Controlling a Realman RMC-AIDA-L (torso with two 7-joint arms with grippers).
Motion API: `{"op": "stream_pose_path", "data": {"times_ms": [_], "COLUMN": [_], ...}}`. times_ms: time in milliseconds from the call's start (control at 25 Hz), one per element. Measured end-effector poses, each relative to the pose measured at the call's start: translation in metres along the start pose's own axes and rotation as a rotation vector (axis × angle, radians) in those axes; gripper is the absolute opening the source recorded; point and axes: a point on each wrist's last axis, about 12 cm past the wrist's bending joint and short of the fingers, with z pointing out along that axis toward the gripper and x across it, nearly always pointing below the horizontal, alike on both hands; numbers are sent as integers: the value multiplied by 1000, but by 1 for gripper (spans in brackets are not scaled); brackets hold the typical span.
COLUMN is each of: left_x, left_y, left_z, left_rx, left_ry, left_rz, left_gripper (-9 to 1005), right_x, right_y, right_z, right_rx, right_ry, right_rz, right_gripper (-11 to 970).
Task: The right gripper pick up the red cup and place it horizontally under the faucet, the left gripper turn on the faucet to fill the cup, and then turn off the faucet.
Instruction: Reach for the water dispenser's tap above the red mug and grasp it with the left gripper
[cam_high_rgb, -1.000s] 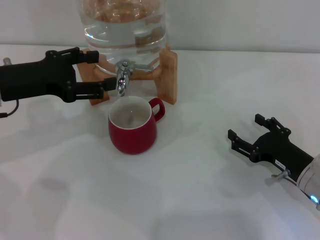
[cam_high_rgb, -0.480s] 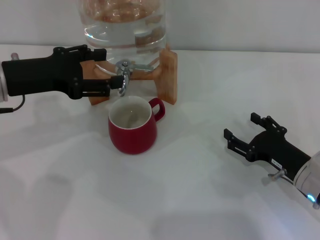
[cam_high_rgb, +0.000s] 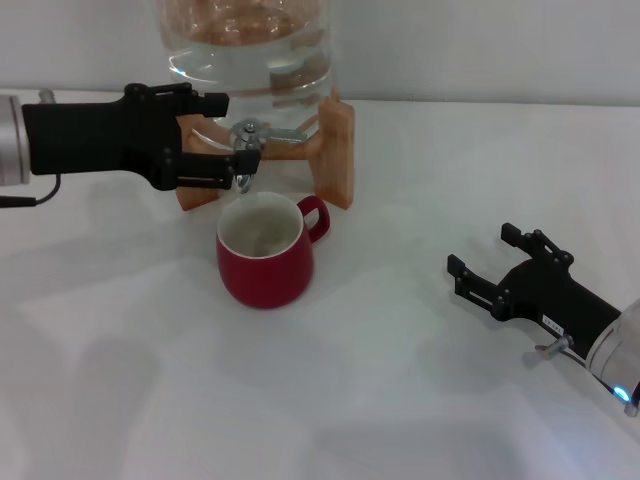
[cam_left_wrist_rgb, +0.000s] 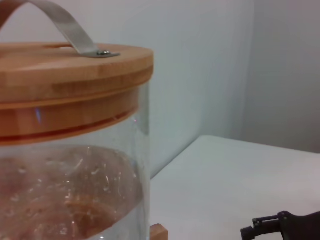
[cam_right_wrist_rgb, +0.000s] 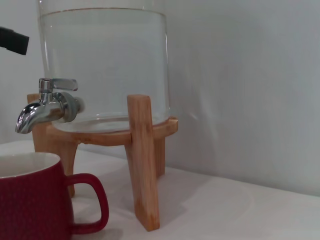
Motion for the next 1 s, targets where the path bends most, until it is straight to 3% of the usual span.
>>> {"op": "stream_pose_path", "data": {"times_ms": [480, 1000], "left_x": [-26, -42], "left_y": [8, 9], "left_z": [4, 17], "left_rx": [9, 65], "left_ry": [80, 141], "left_rz": [6, 18], "left_gripper": [876, 876], "right_x": [0, -2], "right_y": [0, 0], "right_z": [0, 2], "right_rx": [0, -4], "right_ry": [-1, -8], "right_rz": [1, -6], "right_gripper": [875, 875]}}
